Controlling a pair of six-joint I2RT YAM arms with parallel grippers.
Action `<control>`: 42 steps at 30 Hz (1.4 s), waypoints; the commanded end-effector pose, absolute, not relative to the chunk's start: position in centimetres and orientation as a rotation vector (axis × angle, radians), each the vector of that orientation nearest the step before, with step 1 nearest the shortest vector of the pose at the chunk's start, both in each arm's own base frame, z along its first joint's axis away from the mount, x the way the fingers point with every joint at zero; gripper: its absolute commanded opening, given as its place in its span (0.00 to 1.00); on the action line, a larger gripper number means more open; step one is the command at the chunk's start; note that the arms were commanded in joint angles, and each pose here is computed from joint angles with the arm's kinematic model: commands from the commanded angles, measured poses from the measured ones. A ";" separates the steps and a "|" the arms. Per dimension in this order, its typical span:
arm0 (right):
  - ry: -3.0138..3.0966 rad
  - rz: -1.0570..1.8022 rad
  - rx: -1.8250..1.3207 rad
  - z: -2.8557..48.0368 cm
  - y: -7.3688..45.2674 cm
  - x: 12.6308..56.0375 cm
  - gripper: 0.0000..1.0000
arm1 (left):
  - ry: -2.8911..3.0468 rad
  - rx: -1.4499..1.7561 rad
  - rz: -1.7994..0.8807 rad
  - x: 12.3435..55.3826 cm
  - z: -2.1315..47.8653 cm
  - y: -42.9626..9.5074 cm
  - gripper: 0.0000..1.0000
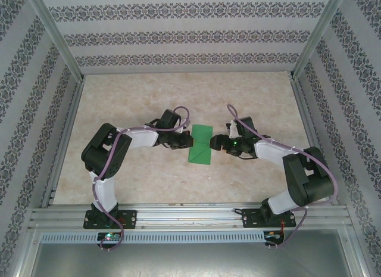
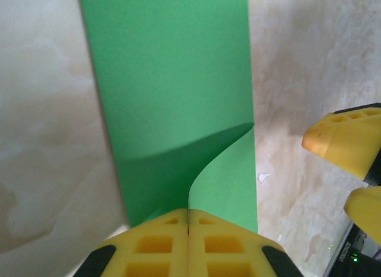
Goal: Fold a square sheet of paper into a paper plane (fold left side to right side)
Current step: Turn over the paper at the center of the table.
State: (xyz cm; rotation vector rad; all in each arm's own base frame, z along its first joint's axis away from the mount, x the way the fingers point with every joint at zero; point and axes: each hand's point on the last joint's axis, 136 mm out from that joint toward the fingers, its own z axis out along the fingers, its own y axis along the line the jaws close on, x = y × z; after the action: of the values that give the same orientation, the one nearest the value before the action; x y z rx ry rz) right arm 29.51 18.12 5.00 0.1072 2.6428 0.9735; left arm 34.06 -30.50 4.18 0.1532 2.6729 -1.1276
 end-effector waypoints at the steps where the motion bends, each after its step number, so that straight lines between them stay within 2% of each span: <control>1: 2.603 1.083 0.069 5.9 19.0 29.4 0.71 | 2.563 0.182 -1.142 35.0 6.4 -30.6 0.02; 4: 2.561 1.150 0.084 6.4 19.7 29.8 0.66 | 2.524 0.150 -1.106 35.1 7.0 -29.7 0.01; 10: 2.464 1.277 0.116 7.4 21.2 31.0 0.62 | 2.482 0.100 -1.098 35.0 7.6 -29.1 0.01; 20: 2.498 1.267 0.063 6.0 24.5 31.9 0.58 | 2.484 0.078 -1.099 34.8 7.2 -28.9 0.01; 24: 2.497 1.267 0.050 5.6 25.4 32.1 0.51 | 2.484 0.080 -1.100 34.9 7.2 -28.9 0.01; 28: 2.508 1.264 0.044 5.2 25.9 32.2 0.41 | 2.488 0.076 -1.103 34.9 7.1 -29.0 0.02; 35: 2.503 1.254 0.042 5.2 25.7 32.3 0.15 | 2.451 0.071 -1.059 35.2 8.1 -28.3 0.18; 39: 2.468 1.263 0.023 6.1 25.4 32.8 0.05 | 2.401 0.072 -0.979 35.1 10.0 -26.9 0.27; 42: 2.417 1.272 -0.014 7.7 25.2 33.2 0.03 | 2.348 0.047 -0.918 35.0 11.9 -25.1 0.35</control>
State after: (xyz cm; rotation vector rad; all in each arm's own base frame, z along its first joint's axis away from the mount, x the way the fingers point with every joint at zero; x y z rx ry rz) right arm 31.77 25.10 4.84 0.0669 2.5255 1.2577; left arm 34.19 -27.10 9.74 0.0671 2.4287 -1.0041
